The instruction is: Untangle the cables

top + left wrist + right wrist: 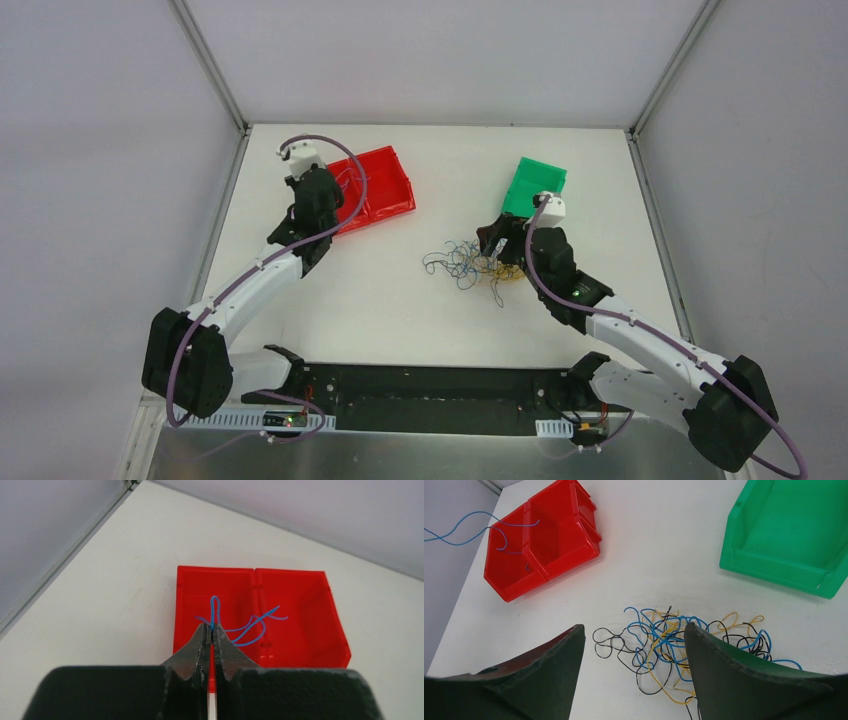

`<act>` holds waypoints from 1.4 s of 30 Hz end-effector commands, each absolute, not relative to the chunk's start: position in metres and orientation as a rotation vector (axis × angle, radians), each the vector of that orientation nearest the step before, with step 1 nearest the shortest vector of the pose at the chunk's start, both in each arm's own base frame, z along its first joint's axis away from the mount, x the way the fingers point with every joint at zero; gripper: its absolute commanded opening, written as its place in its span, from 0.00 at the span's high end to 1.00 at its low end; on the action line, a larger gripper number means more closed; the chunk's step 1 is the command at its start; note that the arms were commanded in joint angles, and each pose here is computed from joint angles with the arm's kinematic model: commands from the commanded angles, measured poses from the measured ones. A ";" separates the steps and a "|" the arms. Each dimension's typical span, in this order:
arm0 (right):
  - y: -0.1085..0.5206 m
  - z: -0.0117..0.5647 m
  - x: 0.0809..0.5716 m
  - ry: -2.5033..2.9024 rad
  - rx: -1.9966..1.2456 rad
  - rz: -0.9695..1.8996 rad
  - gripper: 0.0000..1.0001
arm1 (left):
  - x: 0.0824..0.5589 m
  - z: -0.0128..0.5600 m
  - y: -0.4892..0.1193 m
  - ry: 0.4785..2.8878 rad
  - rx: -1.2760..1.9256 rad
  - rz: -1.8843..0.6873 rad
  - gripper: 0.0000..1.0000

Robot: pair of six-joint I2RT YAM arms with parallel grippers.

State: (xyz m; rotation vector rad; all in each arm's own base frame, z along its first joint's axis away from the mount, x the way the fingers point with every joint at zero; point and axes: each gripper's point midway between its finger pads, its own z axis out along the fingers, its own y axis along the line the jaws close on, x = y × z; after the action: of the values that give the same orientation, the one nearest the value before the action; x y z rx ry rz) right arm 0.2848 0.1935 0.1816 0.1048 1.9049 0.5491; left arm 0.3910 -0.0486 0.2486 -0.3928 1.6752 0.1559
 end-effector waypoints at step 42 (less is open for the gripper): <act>0.194 0.202 0.285 1.833 0.139 0.611 0.23 | 0.445 0.132 -0.050 2.061 -0.459 0.421 1.00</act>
State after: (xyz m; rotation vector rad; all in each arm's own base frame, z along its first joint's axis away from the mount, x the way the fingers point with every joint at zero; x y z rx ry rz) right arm 0.2825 0.1927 0.1853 0.1165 1.8930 0.5681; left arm 0.4282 -0.0425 0.1383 -0.4724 1.9754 0.4347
